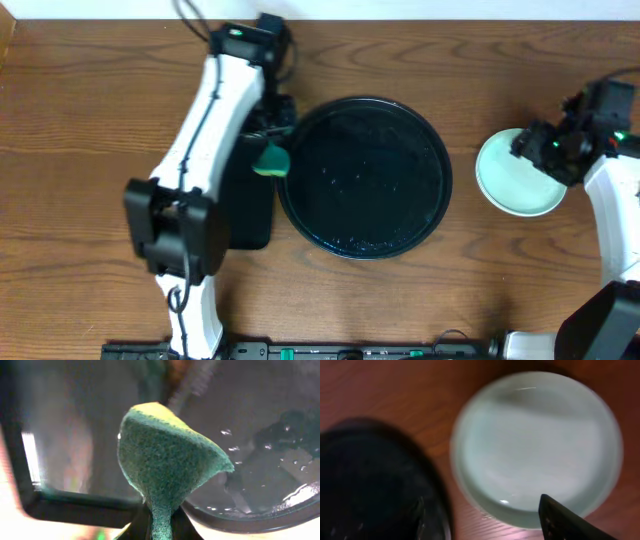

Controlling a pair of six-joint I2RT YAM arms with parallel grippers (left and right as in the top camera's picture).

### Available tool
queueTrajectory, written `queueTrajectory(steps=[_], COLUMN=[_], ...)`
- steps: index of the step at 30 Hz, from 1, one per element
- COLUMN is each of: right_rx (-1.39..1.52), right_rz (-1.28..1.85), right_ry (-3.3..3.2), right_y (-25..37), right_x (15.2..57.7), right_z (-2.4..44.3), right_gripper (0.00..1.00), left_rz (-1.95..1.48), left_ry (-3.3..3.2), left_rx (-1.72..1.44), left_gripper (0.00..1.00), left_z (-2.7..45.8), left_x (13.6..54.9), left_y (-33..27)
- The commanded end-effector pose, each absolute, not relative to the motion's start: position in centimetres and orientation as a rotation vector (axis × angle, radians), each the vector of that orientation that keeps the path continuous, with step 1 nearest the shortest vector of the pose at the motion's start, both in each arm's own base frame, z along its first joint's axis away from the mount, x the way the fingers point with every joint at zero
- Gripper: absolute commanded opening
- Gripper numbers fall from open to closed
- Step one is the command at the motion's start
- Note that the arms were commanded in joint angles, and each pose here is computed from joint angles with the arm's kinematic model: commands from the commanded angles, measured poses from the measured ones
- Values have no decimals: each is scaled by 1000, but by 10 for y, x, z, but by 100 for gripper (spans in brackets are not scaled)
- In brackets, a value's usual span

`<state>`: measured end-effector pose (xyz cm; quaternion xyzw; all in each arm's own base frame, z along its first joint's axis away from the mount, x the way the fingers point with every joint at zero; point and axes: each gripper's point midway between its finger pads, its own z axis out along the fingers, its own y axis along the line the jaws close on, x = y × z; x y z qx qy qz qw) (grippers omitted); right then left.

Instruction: Clean dirty plates on tray and stack at the side

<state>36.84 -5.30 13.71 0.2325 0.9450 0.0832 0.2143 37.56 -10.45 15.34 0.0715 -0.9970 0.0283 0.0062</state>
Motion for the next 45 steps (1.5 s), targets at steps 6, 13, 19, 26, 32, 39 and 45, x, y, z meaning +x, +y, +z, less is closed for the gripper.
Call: queueTrajectory(steps=[6, 13, 19, 26, 32, 39, 45], right_rx=[353, 254, 160, 60, 59, 36, 13], right_rz=[258, 261, 287, 271, 252, 227, 235], right_ry=[2681, 2719, 2729, 2771, 2777, 2557, 2301], right_y=[9, 27, 37, 49, 45, 38, 34], right_x=[370, 364, 361, 351, 333, 278, 213], right_z=[143, 140, 141, 154, 204, 301, 361], right_gripper=[72, 73, 79, 96, 96, 99, 99], left_rz=[-101, -118, -72, -14, 15, 16, 16], left_ry=[-3133, -3013, -2977, -3056, -3165, -3167, -3167], left_rx=[254, 399, 484, 501, 572, 572, 572], left_gripper=[7, 7, 56, 77, 77, 78, 78], left_z=[174, 83, 54, 79, 116, 117, 117], left_x=[360, 341, 330, 338, 341, 341, 341], left_y=[-21, 8, 10, 6, 6, 6, 6])
